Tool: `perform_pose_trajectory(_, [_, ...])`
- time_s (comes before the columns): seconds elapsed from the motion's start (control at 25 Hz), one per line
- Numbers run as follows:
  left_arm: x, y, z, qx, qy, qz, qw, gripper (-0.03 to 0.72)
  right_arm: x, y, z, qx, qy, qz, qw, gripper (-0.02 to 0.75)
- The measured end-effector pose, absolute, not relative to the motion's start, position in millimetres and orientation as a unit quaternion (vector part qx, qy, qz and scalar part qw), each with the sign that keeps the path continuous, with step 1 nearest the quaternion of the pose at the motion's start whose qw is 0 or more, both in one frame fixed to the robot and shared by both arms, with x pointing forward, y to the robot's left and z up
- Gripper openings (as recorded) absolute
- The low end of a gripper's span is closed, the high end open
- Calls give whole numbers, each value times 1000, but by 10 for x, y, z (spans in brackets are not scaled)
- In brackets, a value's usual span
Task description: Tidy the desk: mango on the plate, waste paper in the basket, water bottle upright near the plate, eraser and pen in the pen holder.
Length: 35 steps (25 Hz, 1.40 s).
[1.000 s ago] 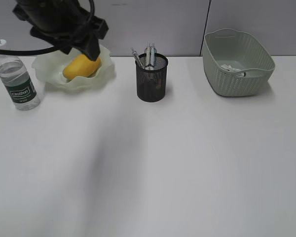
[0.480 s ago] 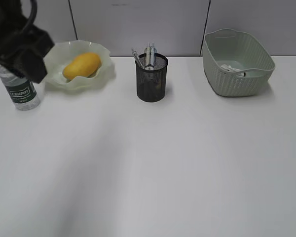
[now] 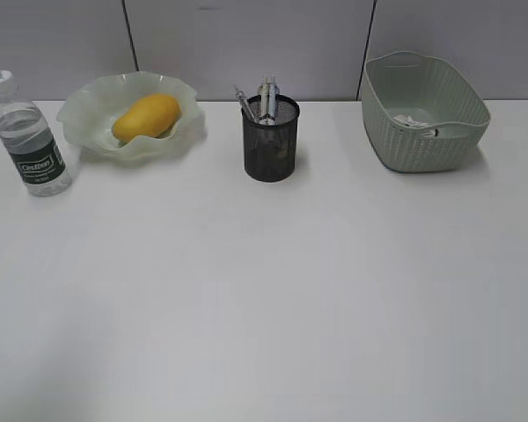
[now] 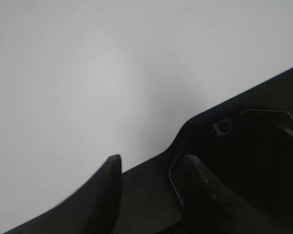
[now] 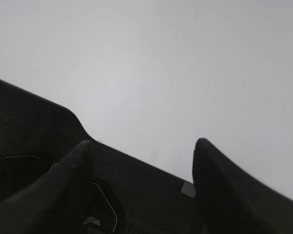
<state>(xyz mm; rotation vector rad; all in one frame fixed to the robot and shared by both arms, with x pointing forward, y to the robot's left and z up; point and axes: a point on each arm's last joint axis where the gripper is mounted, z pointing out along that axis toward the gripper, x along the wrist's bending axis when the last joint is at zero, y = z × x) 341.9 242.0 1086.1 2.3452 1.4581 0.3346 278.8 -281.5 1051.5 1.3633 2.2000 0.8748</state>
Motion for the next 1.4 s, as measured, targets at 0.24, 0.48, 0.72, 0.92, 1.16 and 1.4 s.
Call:
perform_pose_trajectory(0.24, [2816,2804,10751,802,503,165,277,487,2789,-2816,10516,488,788,314,204,501])
perform_pose_trajectory(0.48, [2409,3066,10733,759,481,215,383,507,2790,-2815,10517,488,788,314,204,501])
perform_pose_trajectory(0.72, [2333,3113,10613,747,473,227,408,508,2796,-2810,10507,488,788,316,205,501])
perform_pose_trajectory(0.92, [2365,3092,10624,738,466,236,427,510,2802,-2804,10492,487,787,318,204,501])
perform_pose_trajectory(1.16, [2431,3045,10595,733,461,241,439,509,2805,-2799,10475,488,787,319,202,501])
perform_pose_trajectory(1.4, [2435,3042,10593,733,461,240,439,509,2806,-2798,10476,488,787,320,203,501])
